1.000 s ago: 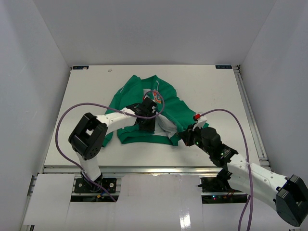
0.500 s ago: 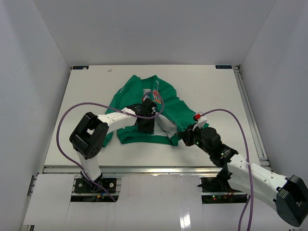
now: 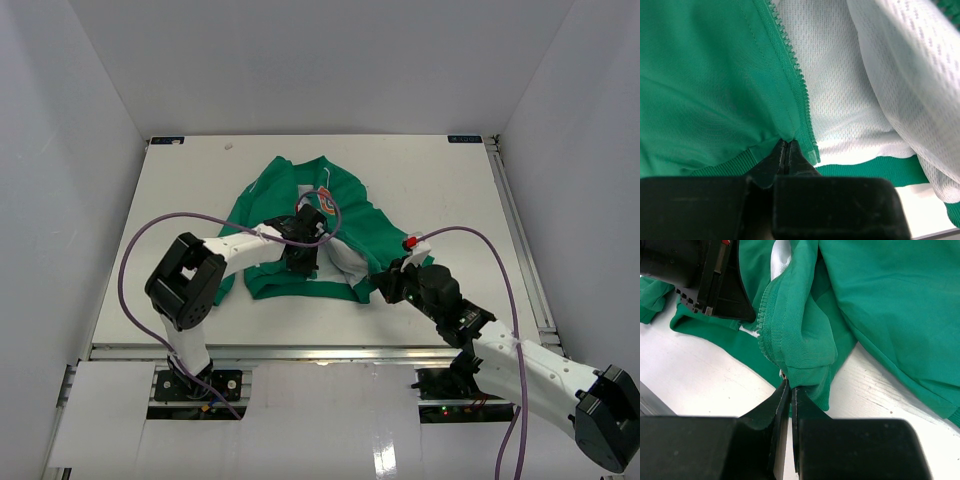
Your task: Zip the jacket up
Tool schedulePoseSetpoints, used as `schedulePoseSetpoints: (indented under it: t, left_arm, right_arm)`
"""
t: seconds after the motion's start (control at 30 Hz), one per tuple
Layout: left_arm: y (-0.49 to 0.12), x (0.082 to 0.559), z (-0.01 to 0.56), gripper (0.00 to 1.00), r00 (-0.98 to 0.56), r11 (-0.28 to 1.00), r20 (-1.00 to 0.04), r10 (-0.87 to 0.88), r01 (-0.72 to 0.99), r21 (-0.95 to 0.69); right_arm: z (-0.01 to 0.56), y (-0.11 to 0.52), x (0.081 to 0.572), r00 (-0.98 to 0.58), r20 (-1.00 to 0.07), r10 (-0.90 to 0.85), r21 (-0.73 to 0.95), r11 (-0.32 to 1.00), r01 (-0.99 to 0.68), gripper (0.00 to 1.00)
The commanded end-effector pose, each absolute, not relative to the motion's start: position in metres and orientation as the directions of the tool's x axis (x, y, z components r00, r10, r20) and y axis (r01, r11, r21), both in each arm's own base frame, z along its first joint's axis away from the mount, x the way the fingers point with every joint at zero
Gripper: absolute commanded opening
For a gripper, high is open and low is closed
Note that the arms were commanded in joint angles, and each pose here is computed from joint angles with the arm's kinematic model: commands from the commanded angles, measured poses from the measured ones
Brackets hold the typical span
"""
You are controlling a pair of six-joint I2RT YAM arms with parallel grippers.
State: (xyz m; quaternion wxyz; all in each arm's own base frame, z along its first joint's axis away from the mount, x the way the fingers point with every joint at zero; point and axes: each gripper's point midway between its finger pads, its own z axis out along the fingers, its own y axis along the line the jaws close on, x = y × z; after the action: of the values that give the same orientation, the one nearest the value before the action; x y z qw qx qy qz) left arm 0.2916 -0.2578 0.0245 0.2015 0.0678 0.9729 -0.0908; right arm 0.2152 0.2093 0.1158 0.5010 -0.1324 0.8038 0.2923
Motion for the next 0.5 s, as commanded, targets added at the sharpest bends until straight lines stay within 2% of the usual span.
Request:
schedulePoseSetpoints:
  t: [0.0, 0.13, 0.23, 0.27, 0.3, 0.47]
  left_arm:
    - [-0.258, 0.296, 0.059, 0.0, -0.874, 0.968, -0.482, 0.056, 0.165, -0.189]
    - [-0.266, 0.297, 0.084, 0.0, -0.847, 0.941, -0.531, 0.024, 0.198, -0.273]
    - [-0.274, 0.294, 0.092, 0.08, -0.856, 0.896, -0.518, 0.005, 0.234, -0.378]
    - [-0.273, 0.293, 0.091, 0.07, -0.858, 0.89, -0.514, 0.0, 0.235, -0.391]
    - [-0.27, 0.292, 0.089, 0.0, -0.86, 0.891, -0.511, -0.003, 0.23, -0.392]
    - [-0.266, 0.289, 0.081, 0.0, -0.866, 0.89, -0.5, 0.0, 0.229, -0.395]
  right_arm:
    - [0.123, 0.21, 0.218, -0.437, -0.894, 0.097, 0.337, 0.789, -0.514, 0.08]
    - [0.121, 0.211, 0.219, -0.446, -0.891, 0.089, 0.334, 0.792, -0.511, 0.08]
    - [0.121, 0.211, 0.219, -0.446, -0.891, 0.087, 0.332, 0.794, -0.509, 0.08]
    - [0.121, 0.211, 0.22, -0.445, -0.891, 0.087, 0.332, 0.793, -0.51, 0.08]
    - [0.121, 0.211, 0.219, -0.446, -0.891, 0.087, 0.332, 0.793, -0.51, 0.08]
    - [0.123, 0.211, 0.22, -0.442, -0.892, 0.09, 0.332, 0.794, -0.509, 0.08]
